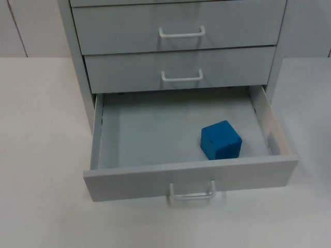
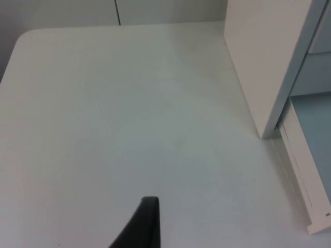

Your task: Open the drawer with the left hand, place the block into the drawer with the right hand, then close the drawer with the left hand.

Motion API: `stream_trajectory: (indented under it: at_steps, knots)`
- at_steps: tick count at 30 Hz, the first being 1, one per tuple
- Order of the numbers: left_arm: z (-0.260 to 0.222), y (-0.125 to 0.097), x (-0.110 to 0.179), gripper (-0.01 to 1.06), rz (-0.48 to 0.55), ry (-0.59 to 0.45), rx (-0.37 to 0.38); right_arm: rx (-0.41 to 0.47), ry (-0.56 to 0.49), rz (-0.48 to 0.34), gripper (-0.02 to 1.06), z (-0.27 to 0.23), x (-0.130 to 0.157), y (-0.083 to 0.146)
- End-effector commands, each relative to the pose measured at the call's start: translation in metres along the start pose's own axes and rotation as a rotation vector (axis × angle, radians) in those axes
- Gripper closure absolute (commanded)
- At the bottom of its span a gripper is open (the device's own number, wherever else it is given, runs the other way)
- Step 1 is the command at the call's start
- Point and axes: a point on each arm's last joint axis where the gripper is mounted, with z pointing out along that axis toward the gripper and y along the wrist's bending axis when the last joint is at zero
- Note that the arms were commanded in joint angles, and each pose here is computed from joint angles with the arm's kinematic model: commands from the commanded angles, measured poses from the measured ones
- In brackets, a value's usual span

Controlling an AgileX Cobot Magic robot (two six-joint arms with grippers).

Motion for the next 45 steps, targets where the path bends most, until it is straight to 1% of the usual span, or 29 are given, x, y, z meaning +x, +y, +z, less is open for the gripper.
stream_trajectory:
  at_steps: [1, 7, 13, 14, 17, 20, 23, 25, 27, 28, 30, 31, 33, 39, 42, 45]
  knots:
    - [0.000, -0.001, 0.001, 0.00, -0.016, -0.001, 0.009, -0.001, -0.042, 0.028, 0.26, -0.016, -0.001, -0.009]
    - [0.000, -0.001, 0.001, 0.00, -0.017, -0.001, 0.010, 0.005, -0.073, 0.044, 0.26, -0.037, 0.003, -0.015]
    - [0.000, -0.001, 0.001, 0.00, -0.019, -0.001, 0.012, -0.026, -0.201, 0.064, 0.26, -0.070, 0.005, -0.020]
    - [0.000, -0.001, 0.001, 0.00, -0.019, -0.001, 0.012, -0.026, -0.201, 0.064, 0.26, -0.070, 0.005, -0.020]
    - [0.000, -0.001, 0.001, 0.00, -0.019, -0.001, 0.012, -0.037, -0.246, 0.068, 0.26, -0.081, 0.004, -0.021]
    - [0.000, -0.001, 0.001, 0.00, -0.019, 0.000, 0.011, -0.055, -0.254, 0.077, 0.26, -0.082, 0.004, -0.021]
    - [0.000, -0.001, 0.001, 0.00, -0.020, 0.001, 0.013, -0.133, -0.285, 0.124, 0.26, -0.081, 0.000, -0.020]
    - [0.000, -0.001, 0.001, 0.00, -0.021, 0.001, 0.013, -0.153, -0.309, 0.137, 0.26, -0.081, -0.002, -0.024]
    - [0.000, -0.001, 0.001, 0.00, -0.021, 0.001, 0.013, -0.144, -0.311, 0.138, 0.26, -0.081, -0.003, -0.027]
    - [0.000, -0.001, 0.001, 0.00, -0.021, 0.001, 0.013, -0.125, -0.304, 0.123, 0.26, -0.081, -0.002, -0.030]
    - [0.000, -0.001, 0.001, 0.00, -0.022, 0.001, 0.014, -0.101, -0.263, 0.101, 0.26, -0.079, 0.002, -0.034]
    - [0.000, -0.001, 0.001, 0.00, -0.022, 0.001, 0.014, -0.101, -0.263, 0.101, 0.26, -0.079, 0.002, -0.034]
    - [0.000, -0.001, 0.001, 0.00, -0.022, 0.001, 0.014, -0.087, -0.217, 0.066, 0.26, -0.078, 0.006, -0.035]
    - [0.000, 0.000, 0.001, 0.00, -0.013, 0.000, 0.006, -0.071, -0.186, -0.011, 0.26, -0.077, 0.009, -0.036]
    - [0.000, 0.000, 0.001, 0.00, -0.001, 0.000, -0.005, -0.040, -0.138, -0.045, 0.26, -0.076, 0.013, -0.038]
    - [0.000, 0.001, 0.001, 0.00, -0.001, 0.002, -0.005, -0.033, -0.127, -0.050, 0.26, -0.076, 0.014, -0.039]
